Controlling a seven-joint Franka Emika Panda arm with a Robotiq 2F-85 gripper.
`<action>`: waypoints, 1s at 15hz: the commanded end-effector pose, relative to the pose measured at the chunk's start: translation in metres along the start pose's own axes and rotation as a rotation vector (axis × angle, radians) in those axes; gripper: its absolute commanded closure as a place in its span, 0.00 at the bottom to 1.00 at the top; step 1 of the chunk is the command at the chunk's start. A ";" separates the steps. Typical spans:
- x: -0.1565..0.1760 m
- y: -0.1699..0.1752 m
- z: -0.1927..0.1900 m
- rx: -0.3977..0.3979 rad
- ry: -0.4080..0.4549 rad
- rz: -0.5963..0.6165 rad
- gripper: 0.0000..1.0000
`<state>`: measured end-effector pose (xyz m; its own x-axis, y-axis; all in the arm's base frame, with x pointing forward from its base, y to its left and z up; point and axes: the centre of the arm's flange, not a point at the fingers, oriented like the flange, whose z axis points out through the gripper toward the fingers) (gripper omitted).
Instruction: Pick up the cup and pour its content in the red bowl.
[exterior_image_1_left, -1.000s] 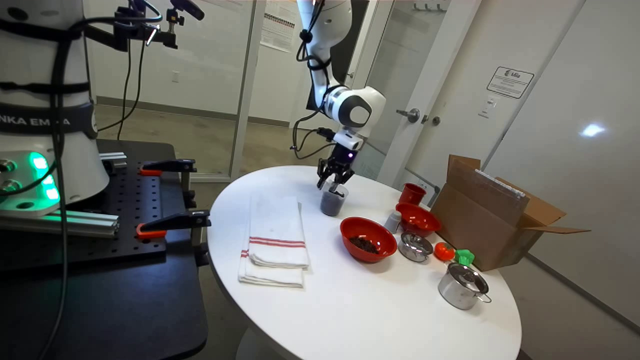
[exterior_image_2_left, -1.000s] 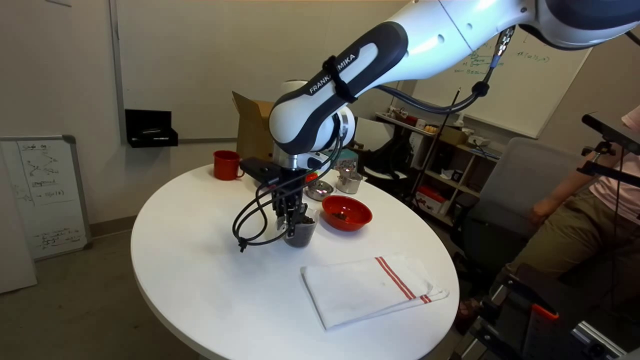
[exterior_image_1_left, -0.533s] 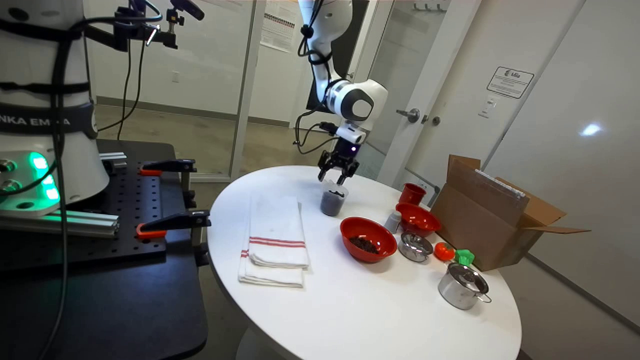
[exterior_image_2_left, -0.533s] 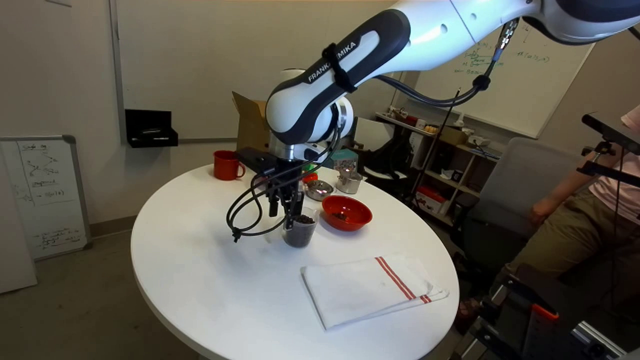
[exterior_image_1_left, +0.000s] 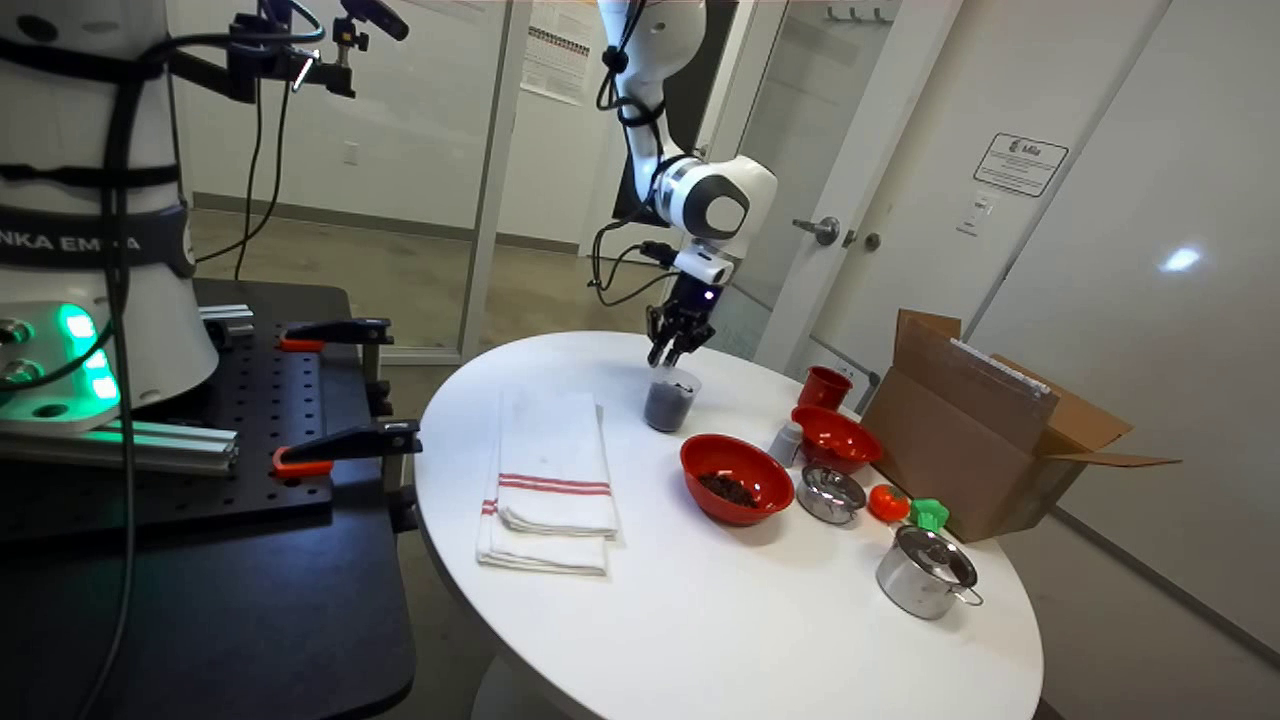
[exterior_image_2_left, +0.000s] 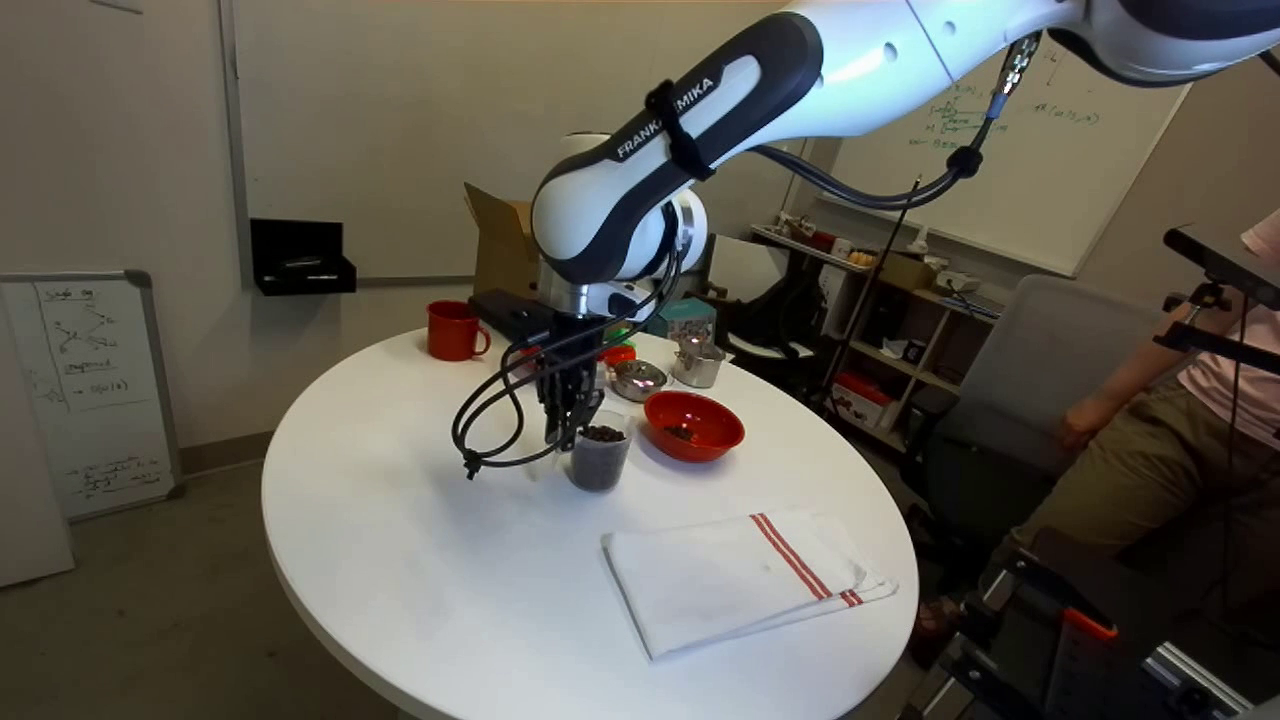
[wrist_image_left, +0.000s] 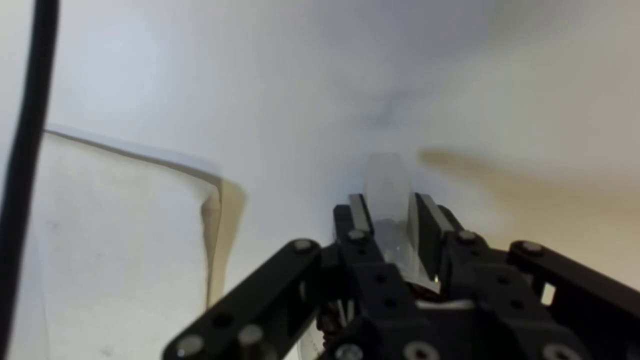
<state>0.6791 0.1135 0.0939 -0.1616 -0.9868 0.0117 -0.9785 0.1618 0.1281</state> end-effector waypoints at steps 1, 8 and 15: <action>0.002 0.004 -0.007 0.002 0.002 -0.001 0.93; 0.008 0.013 -0.047 0.065 -0.067 0.087 0.93; 0.059 0.043 -0.064 0.124 -0.189 0.208 0.93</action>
<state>0.6740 0.0825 0.1495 -0.3196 -0.9422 -0.1009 -0.9475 0.3184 0.0285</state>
